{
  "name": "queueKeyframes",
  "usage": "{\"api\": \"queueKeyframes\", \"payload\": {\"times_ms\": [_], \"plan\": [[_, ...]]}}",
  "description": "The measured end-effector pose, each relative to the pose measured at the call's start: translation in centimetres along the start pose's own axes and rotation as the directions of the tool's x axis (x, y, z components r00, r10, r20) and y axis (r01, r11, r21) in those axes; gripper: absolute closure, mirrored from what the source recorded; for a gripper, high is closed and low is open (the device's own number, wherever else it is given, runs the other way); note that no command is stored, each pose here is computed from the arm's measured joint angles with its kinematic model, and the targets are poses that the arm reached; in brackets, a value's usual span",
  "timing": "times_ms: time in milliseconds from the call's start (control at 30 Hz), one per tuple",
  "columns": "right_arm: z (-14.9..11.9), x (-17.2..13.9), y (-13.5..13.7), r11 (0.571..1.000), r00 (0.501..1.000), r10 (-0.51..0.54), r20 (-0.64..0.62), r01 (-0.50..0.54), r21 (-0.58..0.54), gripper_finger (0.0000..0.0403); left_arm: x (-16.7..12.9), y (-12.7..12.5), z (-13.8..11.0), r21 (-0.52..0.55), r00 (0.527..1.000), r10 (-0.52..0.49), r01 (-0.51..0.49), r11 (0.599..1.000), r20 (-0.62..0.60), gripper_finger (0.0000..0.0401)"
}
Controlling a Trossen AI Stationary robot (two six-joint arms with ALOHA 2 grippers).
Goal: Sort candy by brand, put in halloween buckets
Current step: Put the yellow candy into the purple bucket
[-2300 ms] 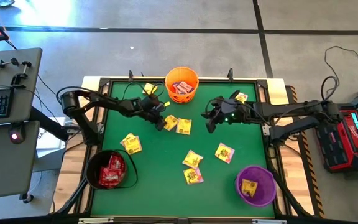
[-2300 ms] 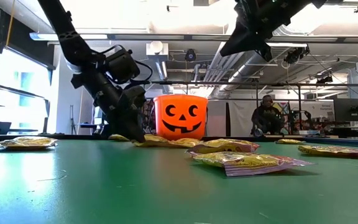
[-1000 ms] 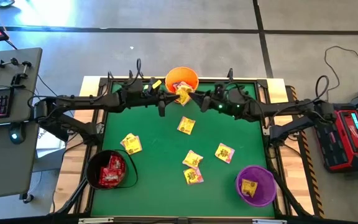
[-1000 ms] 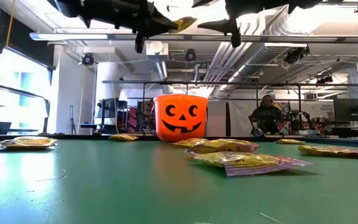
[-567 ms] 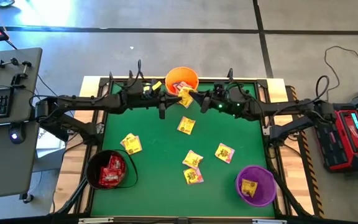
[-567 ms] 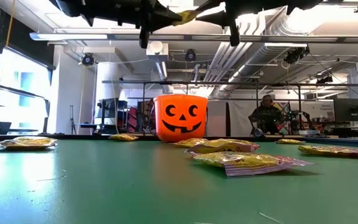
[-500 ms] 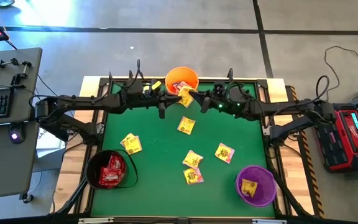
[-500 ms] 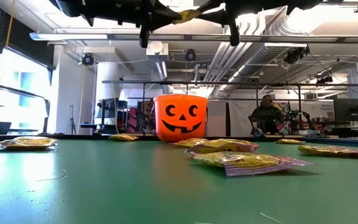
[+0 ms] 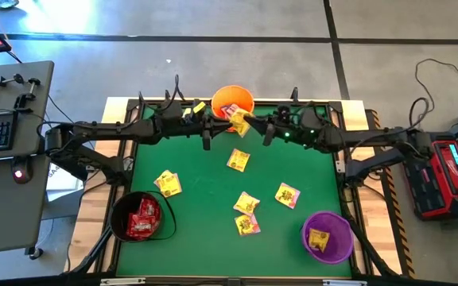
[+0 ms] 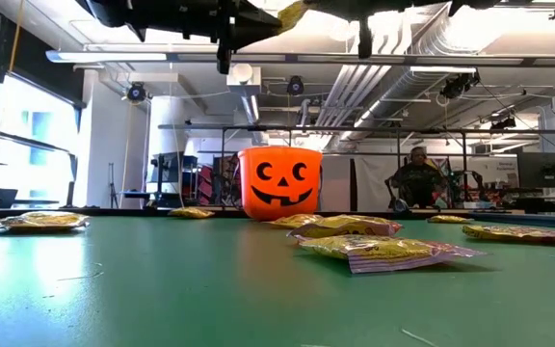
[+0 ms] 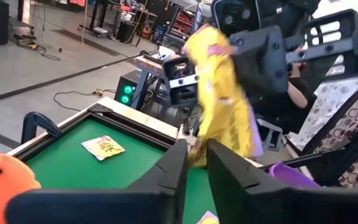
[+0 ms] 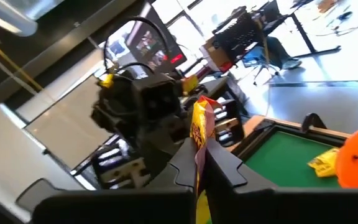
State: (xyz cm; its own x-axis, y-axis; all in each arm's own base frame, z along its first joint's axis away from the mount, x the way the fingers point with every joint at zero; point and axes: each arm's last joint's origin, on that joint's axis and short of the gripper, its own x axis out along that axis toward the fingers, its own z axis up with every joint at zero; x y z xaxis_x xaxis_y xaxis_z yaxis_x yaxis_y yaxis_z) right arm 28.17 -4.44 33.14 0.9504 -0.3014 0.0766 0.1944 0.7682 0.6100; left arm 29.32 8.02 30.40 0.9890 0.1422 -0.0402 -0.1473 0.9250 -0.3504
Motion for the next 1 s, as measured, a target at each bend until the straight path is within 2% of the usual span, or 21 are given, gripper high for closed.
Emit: {"api": "queueKeyframes", "payload": {"times_ms": [167, 300, 500, 633, 833, 1000], "plan": [[1.4, -1.9, 0.9, 0.998, 0.997, 0.069, -0.035, -0.069, 0.003, 0.0402, 0.0, 0.0, 0.0, 0.016, 1.0, 0.0, 0.0, 1.0, -0.002, 0.031], [2.3, -4.0, 1.6, 0.996, 0.992, 0.085, -0.089, -0.085, 0.006, 0.0402, 0.0, 0.0, 0.0, 0.017, 1.0, -0.002, 0.002, 1.0, -0.003, 0.0287], [3.8, -8.6, 2.9, 0.978, 0.958, 0.199, -0.205, -0.207, -0.018, 0.0403, 0.0, 0.2, -0.2, 0.045, 1.0, 0.005, -0.004, 0.999, -0.022, 0.0277], [4.1, -12.2, 3.2, 0.971, 0.921, 0.237, -0.31, -0.235, 0.044, 0.0403, -0.1, 0.4, -0.8, 0.058, 0.996, 0.028, -0.023, 0.998, -0.085, 0.0276], [3.1, -16.5, 2.8, 0.963, 0.82, 0.229, -0.525, -0.112, 0.245, 0.0403, -0.2, 0.6, -1.6, 0.065, 0.985, 0.056, -0.046, 0.997, -0.166, 0.0276], [2.1, -19.3, 2.1, 0.918, 0.669, 0.24, -0.704, 0.081, 0.389, 0.0403, -0.2, 0.7, -1.6, 0.072, 0.984, 0.059, -0.047, 0.996, -0.168, 0.0276]]}}
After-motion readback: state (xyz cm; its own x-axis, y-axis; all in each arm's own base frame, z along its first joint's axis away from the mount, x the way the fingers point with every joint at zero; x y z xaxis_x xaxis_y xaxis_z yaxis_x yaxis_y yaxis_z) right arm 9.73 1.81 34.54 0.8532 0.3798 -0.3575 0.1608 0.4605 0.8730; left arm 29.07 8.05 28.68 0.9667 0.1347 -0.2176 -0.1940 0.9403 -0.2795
